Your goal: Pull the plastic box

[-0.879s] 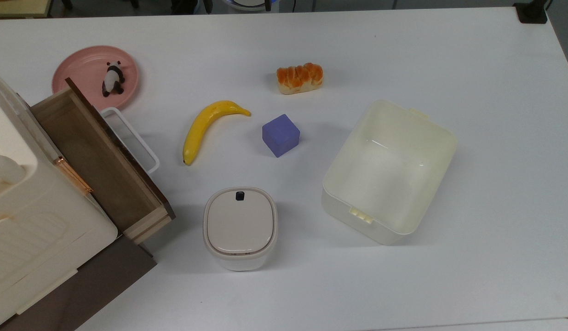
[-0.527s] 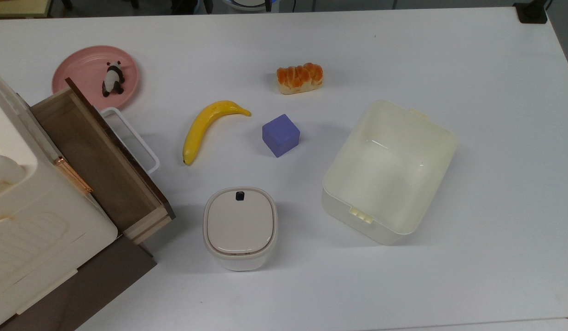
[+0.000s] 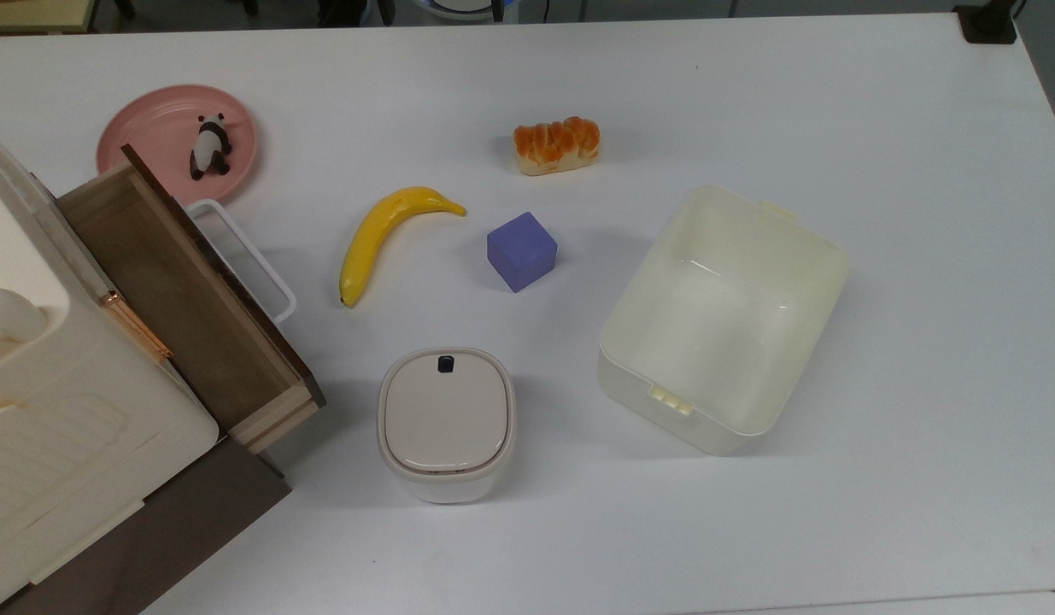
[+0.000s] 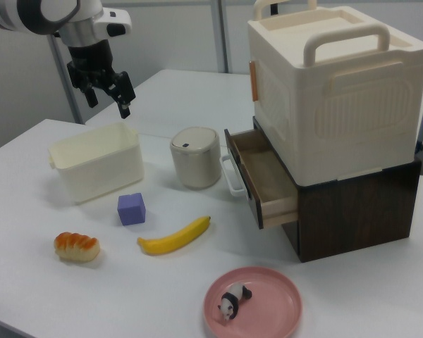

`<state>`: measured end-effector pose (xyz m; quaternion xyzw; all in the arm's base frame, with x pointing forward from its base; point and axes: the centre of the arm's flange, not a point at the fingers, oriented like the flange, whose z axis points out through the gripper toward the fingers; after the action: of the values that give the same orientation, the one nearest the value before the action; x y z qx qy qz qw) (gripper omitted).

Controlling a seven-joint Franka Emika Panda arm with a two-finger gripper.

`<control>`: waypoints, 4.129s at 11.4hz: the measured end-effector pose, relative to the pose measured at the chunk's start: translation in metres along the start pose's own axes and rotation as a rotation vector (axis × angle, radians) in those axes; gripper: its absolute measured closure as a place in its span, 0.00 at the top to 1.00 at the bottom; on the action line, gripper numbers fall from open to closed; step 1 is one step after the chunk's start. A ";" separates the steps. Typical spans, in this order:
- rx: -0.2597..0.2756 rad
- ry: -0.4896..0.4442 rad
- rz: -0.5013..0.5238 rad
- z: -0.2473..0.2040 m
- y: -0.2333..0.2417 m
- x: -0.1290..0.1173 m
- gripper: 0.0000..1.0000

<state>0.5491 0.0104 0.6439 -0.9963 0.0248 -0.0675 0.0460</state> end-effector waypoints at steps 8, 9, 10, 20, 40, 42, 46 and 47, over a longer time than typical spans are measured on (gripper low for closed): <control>0.041 0.050 -0.005 0.002 -0.011 0.006 1.00; 0.046 0.074 -0.021 0.008 -0.020 0.010 1.00; 0.050 0.074 -0.050 0.017 -0.033 0.011 1.00; 0.082 0.267 -0.764 0.139 -0.192 0.064 1.00; 0.025 -0.042 -1.162 0.279 -0.194 0.062 1.00; 0.006 -0.101 -1.175 0.275 -0.189 0.057 1.00; -0.020 -0.151 -1.166 0.249 -0.171 0.043 1.00; -0.040 -0.175 -1.169 0.247 -0.163 0.038 1.00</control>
<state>0.6275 0.1924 0.4210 -0.8473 -0.5309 0.0014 -0.0160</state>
